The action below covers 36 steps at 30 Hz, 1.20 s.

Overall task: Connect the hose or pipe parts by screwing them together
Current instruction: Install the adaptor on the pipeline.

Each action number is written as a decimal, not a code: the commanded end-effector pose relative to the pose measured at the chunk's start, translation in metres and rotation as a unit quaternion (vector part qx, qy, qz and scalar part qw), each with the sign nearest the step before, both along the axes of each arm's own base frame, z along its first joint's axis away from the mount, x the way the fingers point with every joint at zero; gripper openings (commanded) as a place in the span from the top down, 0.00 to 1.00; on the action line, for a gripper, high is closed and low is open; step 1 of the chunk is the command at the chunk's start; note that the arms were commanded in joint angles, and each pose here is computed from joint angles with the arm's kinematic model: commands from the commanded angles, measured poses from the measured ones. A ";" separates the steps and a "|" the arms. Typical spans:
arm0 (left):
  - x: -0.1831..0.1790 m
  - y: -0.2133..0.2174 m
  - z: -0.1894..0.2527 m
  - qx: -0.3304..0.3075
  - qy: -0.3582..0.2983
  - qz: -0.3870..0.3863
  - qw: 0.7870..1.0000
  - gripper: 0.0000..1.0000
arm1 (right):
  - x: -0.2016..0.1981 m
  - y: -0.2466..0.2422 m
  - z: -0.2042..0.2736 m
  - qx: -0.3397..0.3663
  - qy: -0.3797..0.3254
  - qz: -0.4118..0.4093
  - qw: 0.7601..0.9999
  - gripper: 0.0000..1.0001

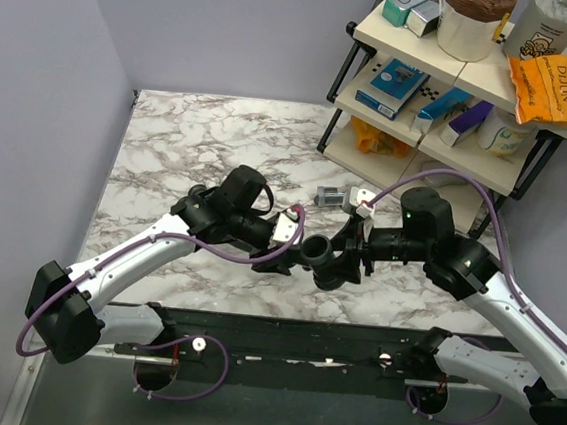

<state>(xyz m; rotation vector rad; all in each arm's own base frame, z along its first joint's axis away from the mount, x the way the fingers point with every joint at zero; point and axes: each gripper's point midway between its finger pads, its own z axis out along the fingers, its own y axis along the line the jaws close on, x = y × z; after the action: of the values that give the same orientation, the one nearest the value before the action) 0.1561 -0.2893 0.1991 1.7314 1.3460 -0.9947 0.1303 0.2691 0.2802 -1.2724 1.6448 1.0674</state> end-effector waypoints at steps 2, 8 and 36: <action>-0.009 0.002 0.015 -0.019 -0.031 -0.030 0.999 0.48 | 0.014 -0.007 -0.016 -0.017 0.031 -0.073 0.997 0.74; 0.023 0.000 0.024 -0.024 -0.068 0.058 0.996 0.80 | 0.038 -0.009 -0.040 -0.030 0.164 -0.198 0.966 0.81; 0.055 0.018 0.049 -0.053 -0.215 0.148 0.964 1.00 | 0.093 -0.031 -0.019 0.089 0.452 -0.243 0.853 0.00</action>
<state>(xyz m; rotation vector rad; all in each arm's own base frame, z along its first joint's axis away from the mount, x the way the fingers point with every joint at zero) 0.2245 -0.2551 0.2236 1.4675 1.3577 -0.4216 0.2120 0.2444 0.2456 -0.0325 2.3743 1.6471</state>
